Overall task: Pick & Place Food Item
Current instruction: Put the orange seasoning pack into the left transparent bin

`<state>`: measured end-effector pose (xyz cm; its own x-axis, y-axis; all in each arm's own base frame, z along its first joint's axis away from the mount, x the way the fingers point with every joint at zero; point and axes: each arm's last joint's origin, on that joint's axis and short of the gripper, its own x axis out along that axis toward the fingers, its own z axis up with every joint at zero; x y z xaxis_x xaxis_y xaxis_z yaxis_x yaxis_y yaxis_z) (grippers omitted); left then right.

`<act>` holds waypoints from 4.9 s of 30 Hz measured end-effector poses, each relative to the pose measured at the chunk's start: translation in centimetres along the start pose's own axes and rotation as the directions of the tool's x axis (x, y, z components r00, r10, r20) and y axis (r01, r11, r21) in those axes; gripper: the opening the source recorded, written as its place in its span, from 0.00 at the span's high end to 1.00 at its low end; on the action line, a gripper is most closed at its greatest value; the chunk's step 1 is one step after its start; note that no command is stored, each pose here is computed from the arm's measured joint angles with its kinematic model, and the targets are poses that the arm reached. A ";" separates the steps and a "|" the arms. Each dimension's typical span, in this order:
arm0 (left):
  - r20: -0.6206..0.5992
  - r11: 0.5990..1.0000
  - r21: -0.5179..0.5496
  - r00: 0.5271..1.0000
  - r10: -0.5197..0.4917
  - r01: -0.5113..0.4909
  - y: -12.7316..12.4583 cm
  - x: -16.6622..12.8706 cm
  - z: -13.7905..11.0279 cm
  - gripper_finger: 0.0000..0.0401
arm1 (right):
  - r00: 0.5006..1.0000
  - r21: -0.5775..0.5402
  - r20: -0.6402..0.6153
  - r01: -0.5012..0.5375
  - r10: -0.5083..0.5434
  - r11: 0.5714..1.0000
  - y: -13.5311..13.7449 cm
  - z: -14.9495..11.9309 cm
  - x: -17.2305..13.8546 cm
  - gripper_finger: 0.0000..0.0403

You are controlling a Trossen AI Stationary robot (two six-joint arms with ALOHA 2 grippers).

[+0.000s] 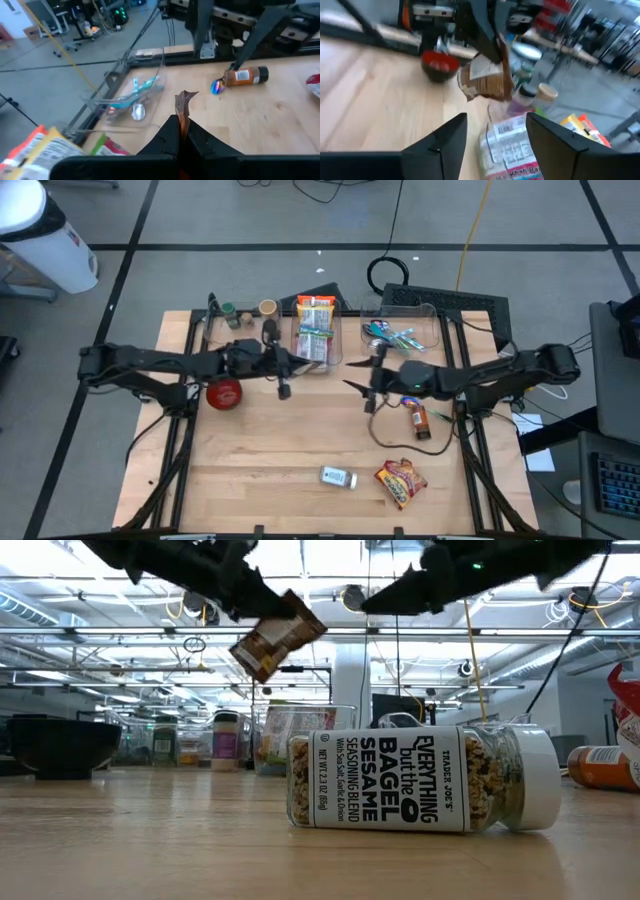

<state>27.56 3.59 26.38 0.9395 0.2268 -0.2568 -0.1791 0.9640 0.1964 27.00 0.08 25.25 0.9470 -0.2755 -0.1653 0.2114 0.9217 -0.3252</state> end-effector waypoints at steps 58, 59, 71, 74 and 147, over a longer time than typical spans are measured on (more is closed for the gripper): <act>0.174 0.615 -0.256 0.590 0.788 -0.746 8.7 -14.2 -10.8 1.00 | 0.928 0.220 0.345 0.069 -0.143 0.973 -0.5 -6.5 -5.6 0.58; 0.177 0.617 -0.256 0.591 0.787 -0.744 8.8 -14.2 -10.8 1.00 | 0.929 0.220 0.341 0.070 -0.144 0.973 -0.5 -6.5 -5.5 0.58; 0.137 0.635 -0.277 0.624 0.769 -0.721 10.7 -12.3 -12.3 1.00 | 0.935 0.215 0.326 0.068 -0.137 0.974 -0.4 -6.7 -5.5 0.58; 0.131 0.630 -0.272 0.621 0.773 -0.727 11.1 -11.6 -12.8 1.00 | 0.936 0.214 0.325 0.068 -0.137 0.974 -0.4 -6.7 -5.5 0.58; -0.077 0.612 -0.307 0.660 0.747 -0.729 13.8 -5.2 -17.9 0.93 | 0.950 0.200 0.289 0.065 -0.122 0.978 -0.3 -7.0 -5.3 0.58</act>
<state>14.95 18.16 13.46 0.4641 0.8806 -0.0958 -0.8837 0.4676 0.0173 20.20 -0.63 19.69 0.9433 -0.2952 0.1517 0.3164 0.9378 -0.1426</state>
